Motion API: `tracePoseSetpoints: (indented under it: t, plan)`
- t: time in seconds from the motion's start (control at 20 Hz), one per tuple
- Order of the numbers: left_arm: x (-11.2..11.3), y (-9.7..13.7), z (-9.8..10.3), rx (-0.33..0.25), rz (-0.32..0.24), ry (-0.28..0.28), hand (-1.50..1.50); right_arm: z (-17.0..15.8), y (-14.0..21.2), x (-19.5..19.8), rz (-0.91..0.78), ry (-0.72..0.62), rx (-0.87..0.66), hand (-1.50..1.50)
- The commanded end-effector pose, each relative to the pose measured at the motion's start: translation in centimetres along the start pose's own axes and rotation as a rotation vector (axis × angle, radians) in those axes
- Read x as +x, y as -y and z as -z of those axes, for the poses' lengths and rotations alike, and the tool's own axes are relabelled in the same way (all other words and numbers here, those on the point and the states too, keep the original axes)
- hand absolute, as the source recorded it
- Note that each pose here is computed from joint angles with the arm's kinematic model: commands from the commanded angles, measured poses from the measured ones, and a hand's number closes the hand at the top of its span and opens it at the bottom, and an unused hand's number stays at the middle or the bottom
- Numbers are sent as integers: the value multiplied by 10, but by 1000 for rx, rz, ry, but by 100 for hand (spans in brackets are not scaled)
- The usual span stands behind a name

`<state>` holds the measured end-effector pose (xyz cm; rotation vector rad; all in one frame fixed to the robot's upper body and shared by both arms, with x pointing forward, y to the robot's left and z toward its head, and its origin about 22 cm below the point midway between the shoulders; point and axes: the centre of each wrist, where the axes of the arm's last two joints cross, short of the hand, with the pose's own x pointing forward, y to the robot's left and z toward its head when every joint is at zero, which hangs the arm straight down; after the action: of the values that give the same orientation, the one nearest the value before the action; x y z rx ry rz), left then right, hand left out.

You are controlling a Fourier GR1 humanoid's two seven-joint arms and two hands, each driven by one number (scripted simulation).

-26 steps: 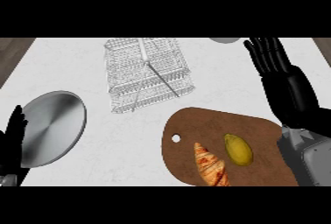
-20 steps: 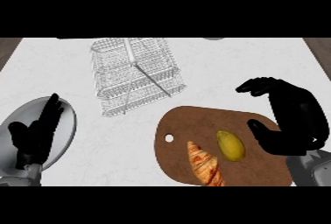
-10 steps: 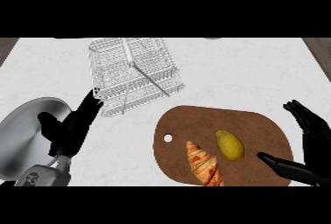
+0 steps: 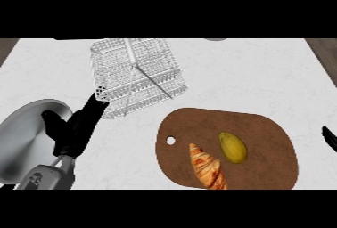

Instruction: Pick the lemon from the cutting board and place it in the tiered basket

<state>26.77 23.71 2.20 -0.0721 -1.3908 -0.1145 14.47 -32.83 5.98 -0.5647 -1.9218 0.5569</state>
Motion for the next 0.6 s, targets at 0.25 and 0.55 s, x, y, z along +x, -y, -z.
tracePoseSetpoints:
  t: [0.25, 0.55]
  plan:
    - [10, 4, 7, -18, -4, 13, 0, -22, 3, 98, -301, -205, 53, -150]
    - [11, 11, 15, -60, -1, 0, 0, -6, -19, 137, -274, -310, 70, -150]
